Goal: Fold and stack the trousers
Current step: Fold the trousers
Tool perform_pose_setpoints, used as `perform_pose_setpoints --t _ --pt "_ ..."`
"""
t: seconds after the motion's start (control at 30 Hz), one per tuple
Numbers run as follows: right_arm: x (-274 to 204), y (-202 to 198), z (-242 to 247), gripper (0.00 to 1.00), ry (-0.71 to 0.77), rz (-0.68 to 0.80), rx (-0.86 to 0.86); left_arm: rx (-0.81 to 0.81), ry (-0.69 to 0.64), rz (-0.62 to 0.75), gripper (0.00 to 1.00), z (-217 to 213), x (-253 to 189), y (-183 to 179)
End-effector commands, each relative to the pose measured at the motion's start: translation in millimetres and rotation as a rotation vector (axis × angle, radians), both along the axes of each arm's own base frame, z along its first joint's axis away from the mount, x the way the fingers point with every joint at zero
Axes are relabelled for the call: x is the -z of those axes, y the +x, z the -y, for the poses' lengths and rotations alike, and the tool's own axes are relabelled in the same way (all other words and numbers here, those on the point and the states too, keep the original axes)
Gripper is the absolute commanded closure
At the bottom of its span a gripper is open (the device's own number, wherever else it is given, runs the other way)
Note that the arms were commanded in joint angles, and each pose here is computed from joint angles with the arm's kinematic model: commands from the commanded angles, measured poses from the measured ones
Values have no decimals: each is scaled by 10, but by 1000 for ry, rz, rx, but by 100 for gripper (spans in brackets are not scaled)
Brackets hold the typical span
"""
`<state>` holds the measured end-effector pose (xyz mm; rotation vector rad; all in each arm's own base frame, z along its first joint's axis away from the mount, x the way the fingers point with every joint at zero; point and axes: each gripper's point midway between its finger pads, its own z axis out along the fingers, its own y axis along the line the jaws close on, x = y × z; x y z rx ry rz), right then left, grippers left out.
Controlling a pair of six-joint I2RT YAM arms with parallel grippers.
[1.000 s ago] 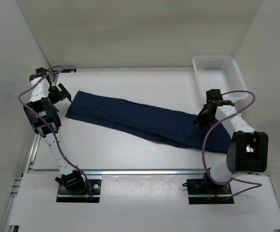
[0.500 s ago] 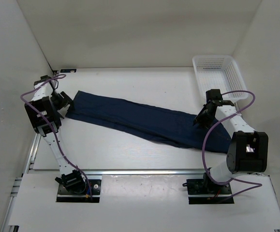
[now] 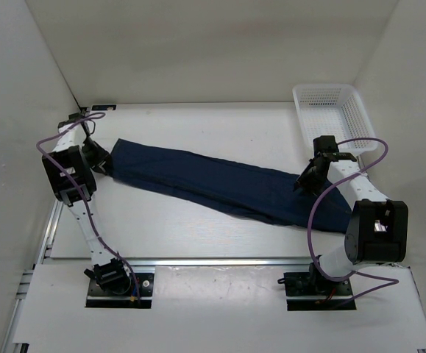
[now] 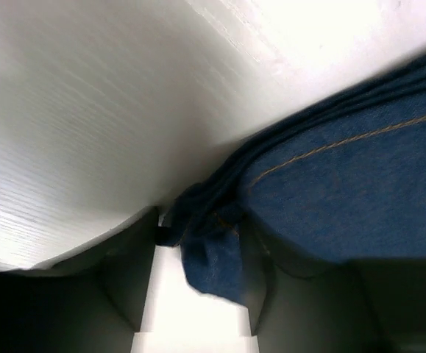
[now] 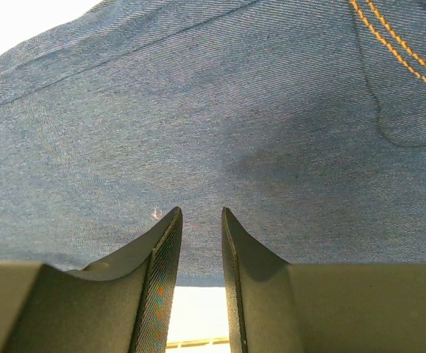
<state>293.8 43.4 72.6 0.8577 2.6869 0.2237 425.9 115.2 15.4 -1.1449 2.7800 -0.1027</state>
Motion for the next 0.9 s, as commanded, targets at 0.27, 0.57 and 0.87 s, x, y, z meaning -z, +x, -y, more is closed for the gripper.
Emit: perform_pose_setpoints --t 0.27,0.57,0.87 --pt "-95 -16 11 66 -12 29 -22 -35 86 92 90 -141 -331 257" --pt "-193 -7 -3 66 -6 47 -34 -113 298 277 90 -767 -1553 389" --pt "-279 -57 21 66 -19 54 -38 -65 391 450 90 -806 -2335 396"
